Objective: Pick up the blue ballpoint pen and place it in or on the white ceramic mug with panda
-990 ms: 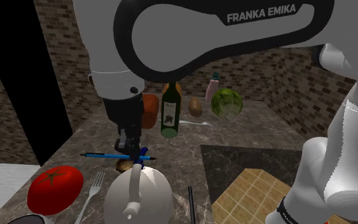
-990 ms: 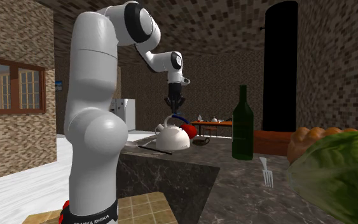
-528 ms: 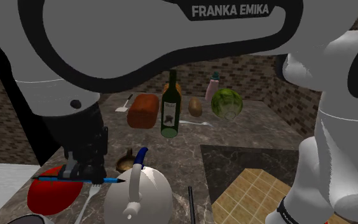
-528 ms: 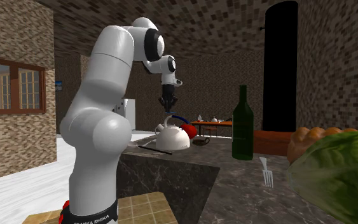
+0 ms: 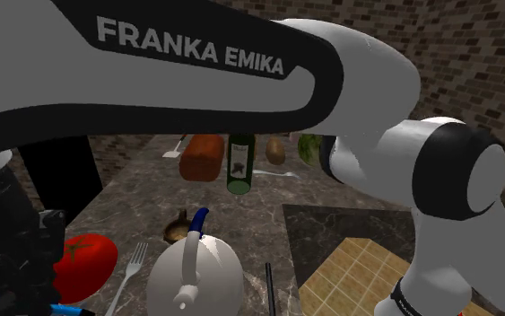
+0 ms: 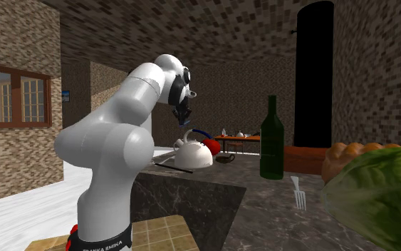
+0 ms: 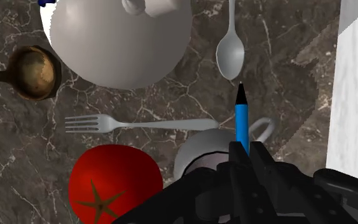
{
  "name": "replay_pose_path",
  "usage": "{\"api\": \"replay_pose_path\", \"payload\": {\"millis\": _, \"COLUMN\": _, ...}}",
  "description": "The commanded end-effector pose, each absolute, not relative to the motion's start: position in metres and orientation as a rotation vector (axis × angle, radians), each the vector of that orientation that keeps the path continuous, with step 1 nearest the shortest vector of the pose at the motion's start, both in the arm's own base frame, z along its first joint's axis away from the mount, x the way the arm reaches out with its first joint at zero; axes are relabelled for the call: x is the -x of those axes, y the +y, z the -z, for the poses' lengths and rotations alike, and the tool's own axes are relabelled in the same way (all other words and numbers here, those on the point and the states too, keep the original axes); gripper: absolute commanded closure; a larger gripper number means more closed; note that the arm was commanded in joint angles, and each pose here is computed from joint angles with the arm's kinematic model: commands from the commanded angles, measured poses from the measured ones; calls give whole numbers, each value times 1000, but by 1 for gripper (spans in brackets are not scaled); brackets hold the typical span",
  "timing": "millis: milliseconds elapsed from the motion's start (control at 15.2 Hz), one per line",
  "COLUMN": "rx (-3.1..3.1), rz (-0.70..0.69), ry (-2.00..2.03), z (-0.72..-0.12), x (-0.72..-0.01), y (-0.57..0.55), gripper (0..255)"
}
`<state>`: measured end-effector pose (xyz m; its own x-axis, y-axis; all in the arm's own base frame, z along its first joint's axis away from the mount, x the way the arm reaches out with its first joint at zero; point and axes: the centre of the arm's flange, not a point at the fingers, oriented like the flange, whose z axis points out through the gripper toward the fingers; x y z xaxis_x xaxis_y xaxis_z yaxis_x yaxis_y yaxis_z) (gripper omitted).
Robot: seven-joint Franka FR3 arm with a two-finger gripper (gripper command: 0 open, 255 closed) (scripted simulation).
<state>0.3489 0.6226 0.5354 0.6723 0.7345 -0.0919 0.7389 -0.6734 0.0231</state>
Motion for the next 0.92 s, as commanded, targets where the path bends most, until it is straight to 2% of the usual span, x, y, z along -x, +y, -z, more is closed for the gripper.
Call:
{"api": "replay_pose_path", "payload": {"millis": 0, "rx": -2819, "rz": 118, "ry": 1236, "z": -530, "x": -349, "y": 631, "gripper": 255}}
{"api": "replay_pose_path", "payload": {"millis": 858, "rx": -2819, "rz": 118, "ry": 1236, "z": -462, "x": -349, "y": 631, "gripper": 255}}
